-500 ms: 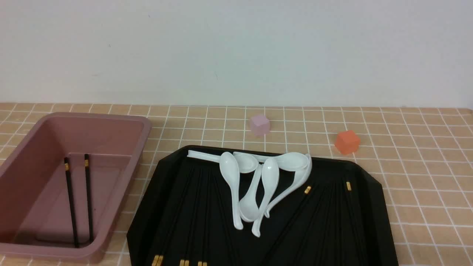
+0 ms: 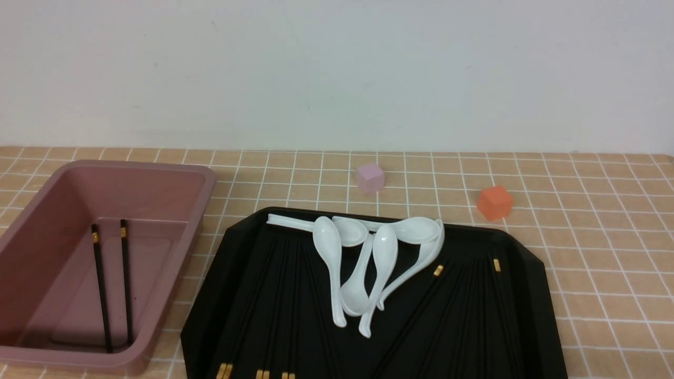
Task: On brown tablecloth take chopsticks from black tray and put them in box.
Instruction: 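Reach over to the black tray and grasp a pair of chopsticks with the left gripper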
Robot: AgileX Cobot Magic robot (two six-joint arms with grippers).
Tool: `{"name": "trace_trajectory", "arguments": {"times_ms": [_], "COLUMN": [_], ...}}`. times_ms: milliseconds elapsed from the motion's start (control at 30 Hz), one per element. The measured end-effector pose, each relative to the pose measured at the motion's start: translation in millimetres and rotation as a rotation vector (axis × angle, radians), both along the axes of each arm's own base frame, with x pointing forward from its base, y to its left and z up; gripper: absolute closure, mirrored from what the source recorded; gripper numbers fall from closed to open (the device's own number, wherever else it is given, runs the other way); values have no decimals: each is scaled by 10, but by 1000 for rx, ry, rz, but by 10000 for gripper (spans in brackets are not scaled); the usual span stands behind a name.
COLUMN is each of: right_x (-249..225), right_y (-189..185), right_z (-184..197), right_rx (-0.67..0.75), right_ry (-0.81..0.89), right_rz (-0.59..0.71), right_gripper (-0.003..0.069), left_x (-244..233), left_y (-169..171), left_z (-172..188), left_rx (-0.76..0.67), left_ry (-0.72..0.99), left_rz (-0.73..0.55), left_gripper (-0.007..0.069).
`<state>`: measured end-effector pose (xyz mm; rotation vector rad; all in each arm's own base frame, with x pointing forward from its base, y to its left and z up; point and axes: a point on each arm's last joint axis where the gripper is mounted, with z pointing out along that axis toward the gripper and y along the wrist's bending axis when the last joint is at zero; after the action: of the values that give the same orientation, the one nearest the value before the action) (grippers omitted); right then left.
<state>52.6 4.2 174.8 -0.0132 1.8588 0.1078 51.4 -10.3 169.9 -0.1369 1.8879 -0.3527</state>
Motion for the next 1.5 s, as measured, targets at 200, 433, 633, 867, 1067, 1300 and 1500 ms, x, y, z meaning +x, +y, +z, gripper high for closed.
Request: {"name": "trace_trajectory", "arguments": {"times_ms": [200,433,633,867,1067,1300,1500], "right_x": [0,0,0,0,0,0,0], "right_y": [0,0,0,0,0,0,0], "right_z": [0,0,0,0,0,0,0], "right_rx": [0,0,0,0,0,0,0], "right_ry": [0,0,0,0,0,0,0], "right_rz": [0,0,0,0,0,0,0], "right_gripper": [419,419,419,419,419,419,419], "left_x": [0,0,2,5,6,6,-6], "left_y": [0,4,13,33,37,-41,-135], "left_z": [0,-1,-1,-2,-1,51,117], "left_rx": [0,11,38,97,109,-324,-930], "left_ry": [0,-1,-5,-14,-17,10,121], "left_rz": [0,1,3,7,8,47,90], "left_gripper": [554,549,546,541,532,523,522]}}
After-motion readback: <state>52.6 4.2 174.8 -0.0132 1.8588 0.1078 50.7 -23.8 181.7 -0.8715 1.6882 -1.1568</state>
